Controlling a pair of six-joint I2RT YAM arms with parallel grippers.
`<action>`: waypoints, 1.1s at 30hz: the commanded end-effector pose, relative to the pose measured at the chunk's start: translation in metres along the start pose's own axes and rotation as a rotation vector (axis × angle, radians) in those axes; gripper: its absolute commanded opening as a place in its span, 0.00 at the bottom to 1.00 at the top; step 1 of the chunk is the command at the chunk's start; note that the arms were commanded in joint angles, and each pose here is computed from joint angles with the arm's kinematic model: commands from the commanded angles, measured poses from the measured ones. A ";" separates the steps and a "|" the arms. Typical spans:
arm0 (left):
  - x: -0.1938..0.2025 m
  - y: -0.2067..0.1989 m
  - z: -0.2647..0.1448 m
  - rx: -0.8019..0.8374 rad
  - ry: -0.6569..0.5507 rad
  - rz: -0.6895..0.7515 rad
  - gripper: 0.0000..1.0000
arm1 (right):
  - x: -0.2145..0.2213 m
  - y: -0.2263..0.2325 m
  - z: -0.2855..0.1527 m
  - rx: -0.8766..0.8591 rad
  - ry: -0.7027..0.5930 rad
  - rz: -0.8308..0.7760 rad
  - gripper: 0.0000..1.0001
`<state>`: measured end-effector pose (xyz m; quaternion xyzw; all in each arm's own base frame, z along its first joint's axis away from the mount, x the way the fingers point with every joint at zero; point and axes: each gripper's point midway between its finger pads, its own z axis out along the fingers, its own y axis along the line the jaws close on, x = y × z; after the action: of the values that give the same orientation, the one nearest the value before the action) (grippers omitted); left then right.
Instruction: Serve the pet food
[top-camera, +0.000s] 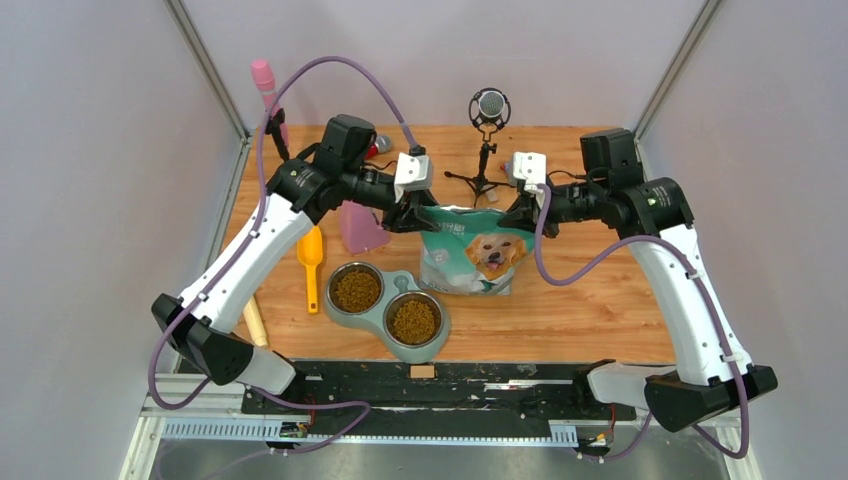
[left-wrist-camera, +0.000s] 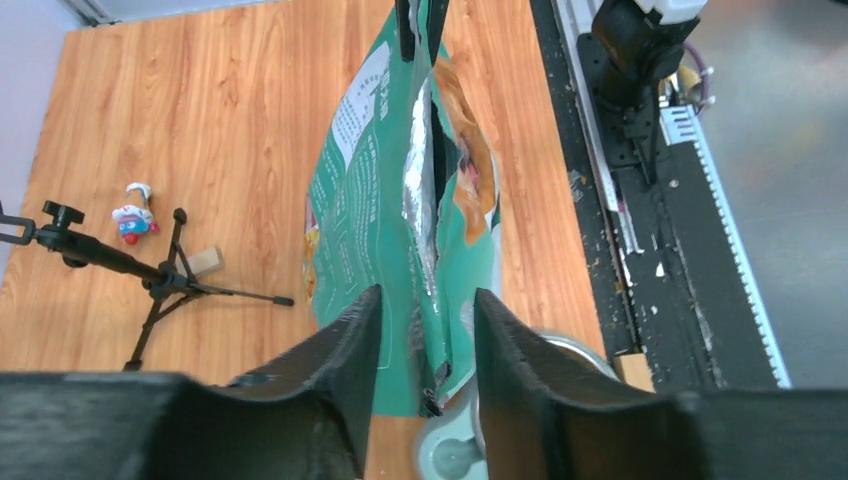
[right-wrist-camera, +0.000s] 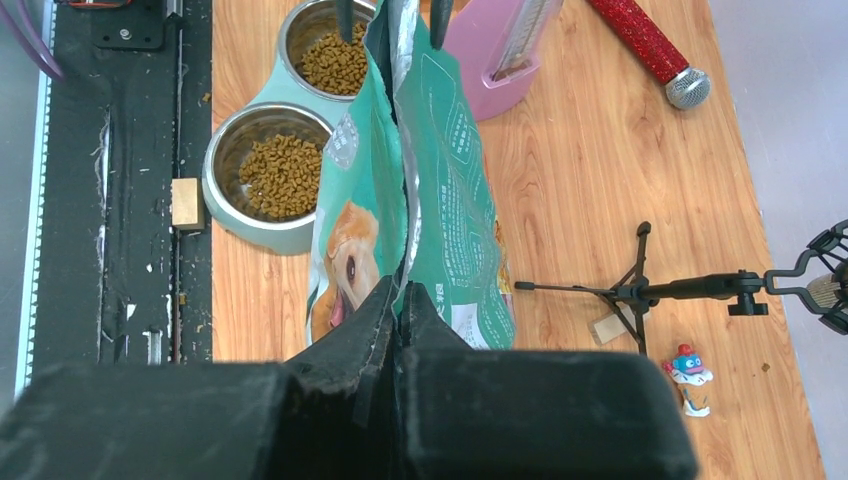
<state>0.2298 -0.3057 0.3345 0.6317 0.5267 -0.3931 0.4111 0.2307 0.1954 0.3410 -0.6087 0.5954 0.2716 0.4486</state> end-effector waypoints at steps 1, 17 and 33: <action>-0.030 -0.014 -0.005 0.029 -0.084 0.053 0.55 | -0.018 0.005 -0.004 -0.002 -0.035 -0.057 0.00; -0.025 -0.019 0.028 0.063 0.002 0.093 0.00 | -0.019 0.001 -0.008 0.042 -0.014 -0.049 0.00; -0.054 0.000 0.015 -0.128 -0.063 -0.086 0.00 | -0.023 0.011 0.015 -0.052 0.016 -0.080 0.19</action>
<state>0.2267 -0.3389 0.3331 0.5910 0.5841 -0.3827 0.4038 0.2155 0.2117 0.3382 -0.6384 0.5825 0.2643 0.4281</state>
